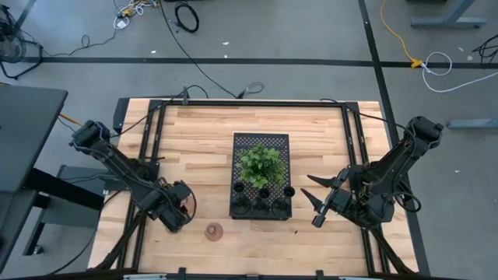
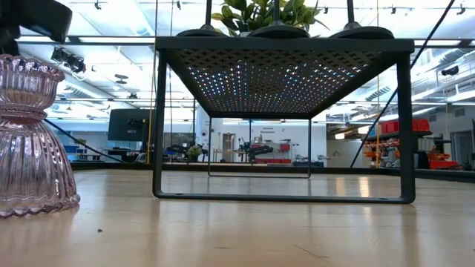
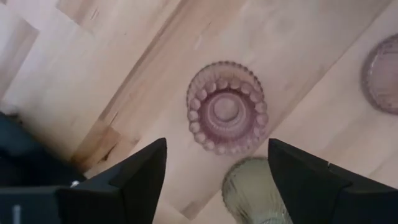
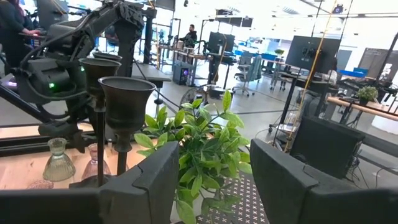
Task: Pick & Place candle stick holders
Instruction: Put the left pink glass candle holder on the shelf
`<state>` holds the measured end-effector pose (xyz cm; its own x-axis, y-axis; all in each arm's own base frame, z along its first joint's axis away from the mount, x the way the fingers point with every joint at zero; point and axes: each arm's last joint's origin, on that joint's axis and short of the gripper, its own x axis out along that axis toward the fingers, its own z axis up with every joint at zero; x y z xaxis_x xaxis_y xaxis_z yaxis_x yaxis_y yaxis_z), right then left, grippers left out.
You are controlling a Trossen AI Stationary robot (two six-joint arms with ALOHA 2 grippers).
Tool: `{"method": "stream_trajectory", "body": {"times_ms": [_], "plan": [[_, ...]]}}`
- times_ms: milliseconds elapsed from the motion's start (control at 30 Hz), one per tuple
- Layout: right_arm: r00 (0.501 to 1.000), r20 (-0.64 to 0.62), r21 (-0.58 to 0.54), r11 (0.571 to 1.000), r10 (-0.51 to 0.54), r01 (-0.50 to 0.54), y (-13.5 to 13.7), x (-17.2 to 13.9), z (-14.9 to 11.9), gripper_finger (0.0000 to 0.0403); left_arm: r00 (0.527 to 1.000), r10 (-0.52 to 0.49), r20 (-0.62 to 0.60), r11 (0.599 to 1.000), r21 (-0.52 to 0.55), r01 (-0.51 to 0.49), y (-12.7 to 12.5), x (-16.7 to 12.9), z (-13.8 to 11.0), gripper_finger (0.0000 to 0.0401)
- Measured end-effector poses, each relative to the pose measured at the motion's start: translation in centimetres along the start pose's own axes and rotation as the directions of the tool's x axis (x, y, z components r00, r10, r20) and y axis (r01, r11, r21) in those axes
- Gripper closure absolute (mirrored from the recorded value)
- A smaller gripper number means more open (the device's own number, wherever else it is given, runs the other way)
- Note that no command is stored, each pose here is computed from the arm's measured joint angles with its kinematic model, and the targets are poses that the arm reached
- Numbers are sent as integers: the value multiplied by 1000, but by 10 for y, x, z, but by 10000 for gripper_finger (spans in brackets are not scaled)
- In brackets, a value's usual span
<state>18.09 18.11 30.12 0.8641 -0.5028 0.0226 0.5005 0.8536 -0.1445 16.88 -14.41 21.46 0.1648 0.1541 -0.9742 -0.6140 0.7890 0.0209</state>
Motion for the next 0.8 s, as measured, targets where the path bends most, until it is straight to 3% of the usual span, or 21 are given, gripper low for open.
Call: {"method": "stream_trajectory", "body": {"times_ms": [167,333,567,700,800], "plan": [[1000,0,0,1000,0,0,0,0,0,202,996,-39,85,999,-12,40,-2,11,-2,110],[1000,0,-1,1000,0,0,0,0,0,202,993,-78,89,997,-20,80,-1,29,-8,110],[1000,-1,-5,1000,-1,1,0,0,0,202,990,-45,134,999,-12,47,6,41,-12,111],[1000,-1,-5,1000,-1,1,0,0,0,202,988,-43,150,999,-4,44,6,41,-12,132],[1000,-1,-5,1000,-1,1,0,0,0,202,984,-46,174,999,-5,47,6,41,-12,170]]}}
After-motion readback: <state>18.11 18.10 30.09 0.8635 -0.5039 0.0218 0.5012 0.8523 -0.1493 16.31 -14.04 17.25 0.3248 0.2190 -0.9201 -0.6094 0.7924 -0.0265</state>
